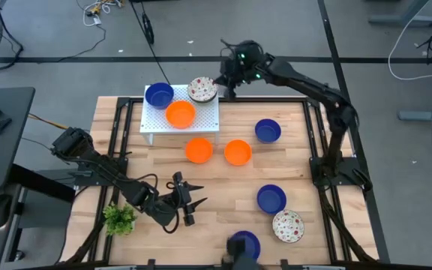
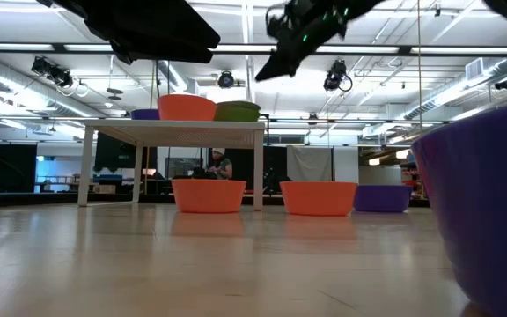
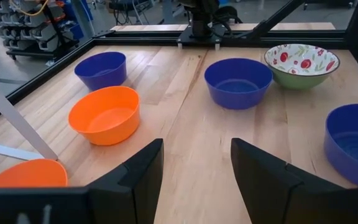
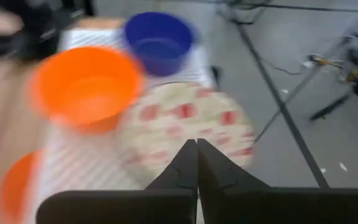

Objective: Pick & Place Mini bowls
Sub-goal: Stack the left orange bowl on top of the orange bowl on the shelf

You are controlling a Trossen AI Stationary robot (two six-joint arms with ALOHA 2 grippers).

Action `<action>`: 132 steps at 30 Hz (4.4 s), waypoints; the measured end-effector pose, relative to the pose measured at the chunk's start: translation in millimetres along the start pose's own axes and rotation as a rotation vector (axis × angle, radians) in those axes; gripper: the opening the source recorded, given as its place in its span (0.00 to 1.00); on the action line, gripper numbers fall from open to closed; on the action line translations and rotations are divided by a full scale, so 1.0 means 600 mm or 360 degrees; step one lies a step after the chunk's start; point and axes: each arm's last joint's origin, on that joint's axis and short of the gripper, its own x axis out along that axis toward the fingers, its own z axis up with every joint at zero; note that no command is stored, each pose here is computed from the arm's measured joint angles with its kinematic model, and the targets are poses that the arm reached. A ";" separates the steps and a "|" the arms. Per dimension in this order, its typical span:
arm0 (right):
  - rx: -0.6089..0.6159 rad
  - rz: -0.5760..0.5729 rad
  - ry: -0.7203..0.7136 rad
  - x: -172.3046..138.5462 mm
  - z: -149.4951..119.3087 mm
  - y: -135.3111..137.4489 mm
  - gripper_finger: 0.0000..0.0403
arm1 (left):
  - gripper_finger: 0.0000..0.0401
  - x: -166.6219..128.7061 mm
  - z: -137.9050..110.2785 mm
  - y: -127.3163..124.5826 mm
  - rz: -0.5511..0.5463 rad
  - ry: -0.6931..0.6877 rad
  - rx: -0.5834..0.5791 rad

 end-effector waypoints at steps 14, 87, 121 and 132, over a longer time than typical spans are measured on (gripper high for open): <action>-0.0251 0.0206 0.0189 -0.177 -0.129 0.370 0.00 | 0.48 -0.006 -0.002 -0.005 -0.0023 -0.0002 0.0010; -0.0370 0.0219 -0.0392 -0.195 -0.355 0.613 0.02 | 0.01 0.029 0.225 0.073 0.0180 0.0871 0.0211; -0.0355 0.0246 -0.0368 -0.195 -0.358 0.614 0.02 | 0.02 0.072 0.292 0.381 0.0552 0.0967 -0.0228; -0.0357 0.0264 -0.0366 -0.195 -0.358 0.614 0.02 | 0.02 0.106 0.232 0.378 0.0583 0.1047 -0.0227</action>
